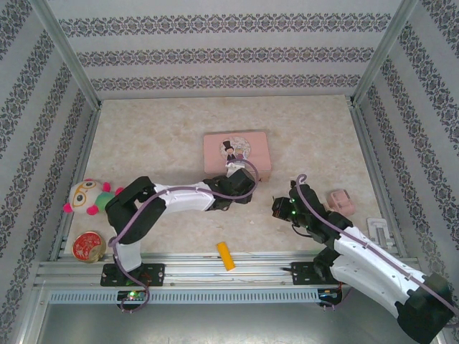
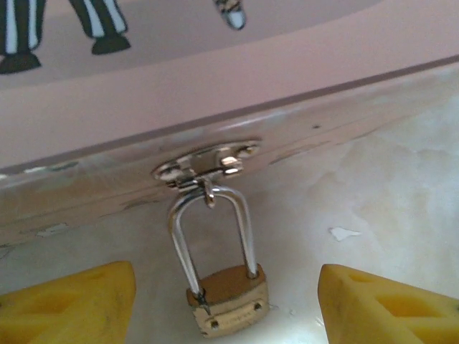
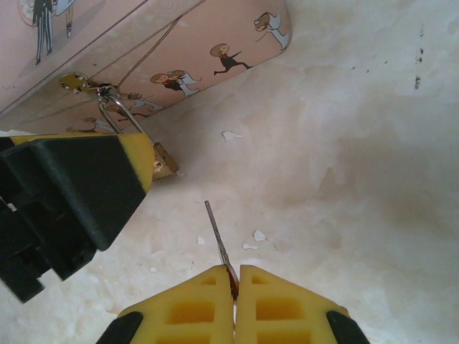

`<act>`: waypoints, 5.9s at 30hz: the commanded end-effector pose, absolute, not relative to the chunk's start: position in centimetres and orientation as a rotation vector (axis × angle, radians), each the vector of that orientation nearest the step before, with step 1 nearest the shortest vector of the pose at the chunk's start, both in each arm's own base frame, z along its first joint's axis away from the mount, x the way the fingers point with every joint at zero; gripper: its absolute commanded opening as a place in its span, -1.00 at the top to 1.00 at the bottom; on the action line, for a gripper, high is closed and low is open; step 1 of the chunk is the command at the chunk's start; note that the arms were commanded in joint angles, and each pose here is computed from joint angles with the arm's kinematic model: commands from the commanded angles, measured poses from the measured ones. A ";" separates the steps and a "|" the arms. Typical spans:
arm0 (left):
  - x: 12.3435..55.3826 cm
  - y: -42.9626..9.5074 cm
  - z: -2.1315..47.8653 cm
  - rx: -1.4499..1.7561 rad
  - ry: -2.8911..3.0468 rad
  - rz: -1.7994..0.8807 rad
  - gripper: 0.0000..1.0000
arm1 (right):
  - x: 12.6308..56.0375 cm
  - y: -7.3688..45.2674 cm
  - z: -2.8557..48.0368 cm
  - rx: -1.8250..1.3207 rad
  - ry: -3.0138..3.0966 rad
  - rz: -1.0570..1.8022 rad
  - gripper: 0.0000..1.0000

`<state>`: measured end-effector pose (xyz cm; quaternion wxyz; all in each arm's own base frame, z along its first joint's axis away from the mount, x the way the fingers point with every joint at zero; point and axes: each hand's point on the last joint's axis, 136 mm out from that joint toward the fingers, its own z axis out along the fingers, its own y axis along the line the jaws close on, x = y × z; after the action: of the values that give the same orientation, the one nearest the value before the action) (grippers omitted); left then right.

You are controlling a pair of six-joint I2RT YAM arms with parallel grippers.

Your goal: Unlock the padlock with the key

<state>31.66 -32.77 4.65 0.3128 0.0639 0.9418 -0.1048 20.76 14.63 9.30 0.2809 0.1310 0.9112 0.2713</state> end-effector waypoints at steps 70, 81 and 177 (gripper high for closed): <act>33.5 -37.5 4.9 -0.190 2.509 -0.837 0.46 | 23.4 20.5 3.9 0.043 2.463 0.956 1.00; 33.5 -37.9 4.9 -0.245 2.506 -0.886 0.46 | 23.7 21.6 3.3 0.039 2.429 0.912 1.00; 32.5 -38.7 3.6 -0.323 2.545 -1.006 0.47 | 27.8 21.7 7.7 0.250 2.071 1.031 1.00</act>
<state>34.25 -37.31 4.03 0.2409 -0.1105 0.9091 -0.3214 25.32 21.10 3.29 0.3259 0.0952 0.8688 0.3604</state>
